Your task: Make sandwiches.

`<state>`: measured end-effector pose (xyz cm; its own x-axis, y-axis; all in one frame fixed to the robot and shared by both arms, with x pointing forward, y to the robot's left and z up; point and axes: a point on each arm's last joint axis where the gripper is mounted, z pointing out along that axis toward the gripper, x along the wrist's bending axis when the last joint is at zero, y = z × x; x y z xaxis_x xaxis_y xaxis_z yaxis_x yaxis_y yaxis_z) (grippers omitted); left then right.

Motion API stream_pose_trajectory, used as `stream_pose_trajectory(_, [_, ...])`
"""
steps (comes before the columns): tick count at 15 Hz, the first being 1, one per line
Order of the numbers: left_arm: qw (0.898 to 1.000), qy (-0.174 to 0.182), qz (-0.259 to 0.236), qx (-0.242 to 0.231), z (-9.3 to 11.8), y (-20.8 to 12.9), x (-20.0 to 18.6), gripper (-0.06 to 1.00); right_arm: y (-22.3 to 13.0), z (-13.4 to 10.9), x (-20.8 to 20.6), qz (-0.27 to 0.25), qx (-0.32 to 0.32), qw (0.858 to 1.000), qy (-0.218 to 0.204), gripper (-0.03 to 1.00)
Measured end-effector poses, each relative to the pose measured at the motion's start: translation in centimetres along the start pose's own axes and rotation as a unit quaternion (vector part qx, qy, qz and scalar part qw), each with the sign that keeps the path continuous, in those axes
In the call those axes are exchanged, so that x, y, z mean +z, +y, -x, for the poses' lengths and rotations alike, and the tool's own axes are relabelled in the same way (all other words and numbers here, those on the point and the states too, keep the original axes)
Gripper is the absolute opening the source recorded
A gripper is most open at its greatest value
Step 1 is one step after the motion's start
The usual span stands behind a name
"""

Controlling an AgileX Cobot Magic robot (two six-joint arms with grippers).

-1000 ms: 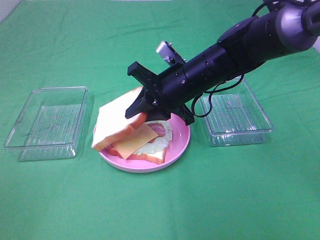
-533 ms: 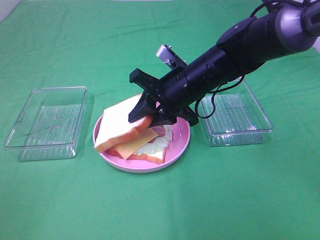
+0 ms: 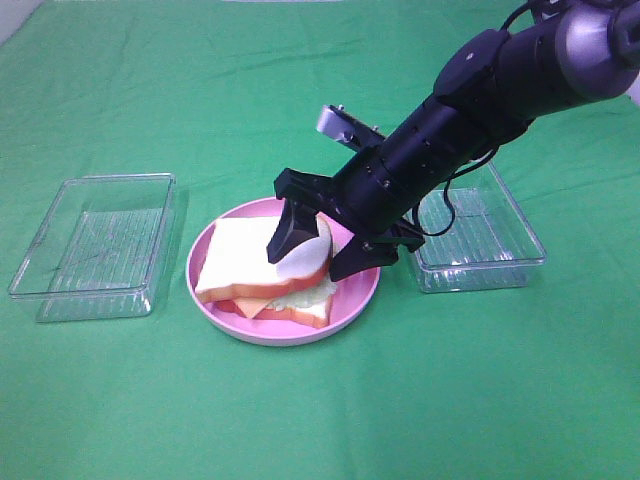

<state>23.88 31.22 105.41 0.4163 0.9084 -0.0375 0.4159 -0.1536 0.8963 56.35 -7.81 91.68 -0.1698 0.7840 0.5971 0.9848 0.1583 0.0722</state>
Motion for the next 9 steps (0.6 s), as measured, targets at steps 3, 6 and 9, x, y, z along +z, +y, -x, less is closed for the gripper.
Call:
stream_pose_trajectory(3, [1.0, 0.0, 0.0, 0.0, 0.0, 0.0, 0.0, 0.75, -0.4, 0.1, -2.1, 0.002, -0.043, 0.996, -0.077, 0.73])
stream_pose_trajectory(6, [1.0, 0.0, 0.0, 0.0, 0.0, 0.0, 0.0, 0.75, -1.4, -1.1, -6.4, 0.014, -0.095, 0.985, -0.141, 0.73])
stream_pose_trajectory(9, [1.0, 0.0, 0.0, 0.0, 0.0, 0.0, 0.0, 0.75, -2.8, -2.4, -9.9, 0.018, -0.122, 0.978, -0.166, 0.73])
